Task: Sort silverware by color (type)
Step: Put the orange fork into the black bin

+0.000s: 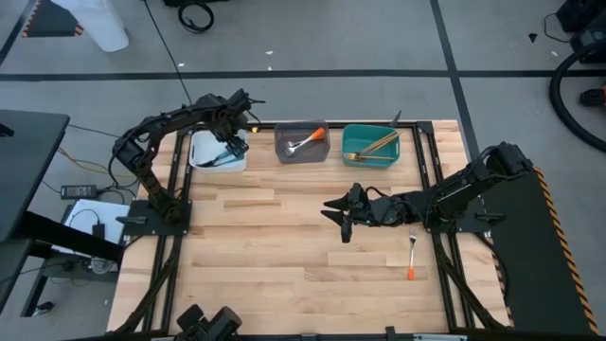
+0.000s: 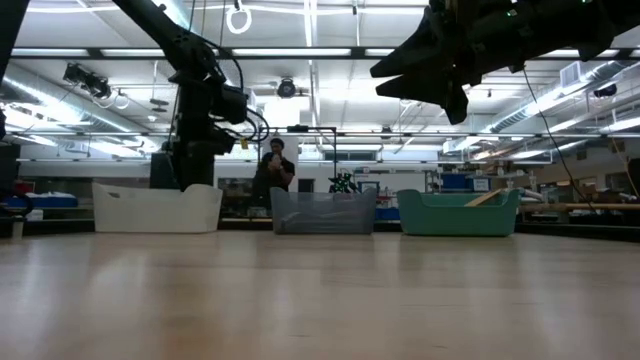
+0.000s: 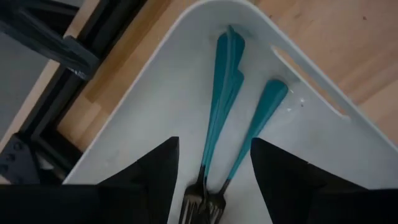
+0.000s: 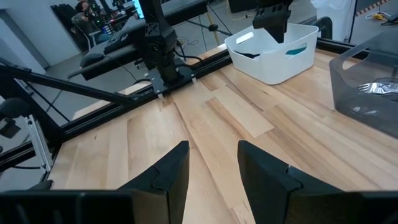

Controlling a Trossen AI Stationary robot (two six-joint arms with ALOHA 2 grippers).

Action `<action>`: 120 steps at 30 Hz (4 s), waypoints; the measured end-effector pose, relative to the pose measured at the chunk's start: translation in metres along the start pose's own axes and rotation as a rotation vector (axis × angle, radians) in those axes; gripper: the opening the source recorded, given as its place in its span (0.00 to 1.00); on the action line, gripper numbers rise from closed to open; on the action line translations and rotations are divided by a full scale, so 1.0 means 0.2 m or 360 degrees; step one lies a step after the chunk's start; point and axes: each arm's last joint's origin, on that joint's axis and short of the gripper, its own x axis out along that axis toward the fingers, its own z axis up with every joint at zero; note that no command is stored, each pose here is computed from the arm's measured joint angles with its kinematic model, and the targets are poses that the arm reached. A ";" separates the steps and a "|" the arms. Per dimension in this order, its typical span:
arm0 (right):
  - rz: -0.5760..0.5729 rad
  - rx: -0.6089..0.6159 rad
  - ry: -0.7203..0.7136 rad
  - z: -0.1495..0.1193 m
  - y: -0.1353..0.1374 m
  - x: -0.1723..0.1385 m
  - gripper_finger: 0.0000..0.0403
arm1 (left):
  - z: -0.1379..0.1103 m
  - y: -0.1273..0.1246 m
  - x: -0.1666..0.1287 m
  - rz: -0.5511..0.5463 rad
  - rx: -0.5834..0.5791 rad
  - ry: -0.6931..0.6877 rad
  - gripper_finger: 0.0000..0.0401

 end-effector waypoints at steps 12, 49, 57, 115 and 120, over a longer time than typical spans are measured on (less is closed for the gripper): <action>0.0008 -0.0008 0.0015 -0.01 0.01 0.00 0.36 | -0.01 -0.03 -0.14 -0.0016 0.0063 0.0035 0.52; 0.0040 -0.0005 0.0028 -0.01 0.02 -0.01 0.36 | -0.57 -0.24 -1.15 -0.0268 0.0218 -0.1705 0.52; 0.0033 0.0000 0.0013 0.00 0.01 0.00 0.36 | -0.61 -0.25 -1.28 -0.0368 0.0211 -0.2093 0.52; -0.0471 0.0791 0.1115 0.46 0.00 -0.39 0.33 | -0.74 -0.81 -0.76 -0.0731 0.0754 -0.2305 0.52; -0.0705 0.0938 0.1351 0.39 -0.03 -0.39 0.33 | -0.74 -0.81 -0.77 -0.0675 0.0810 -0.2351 0.52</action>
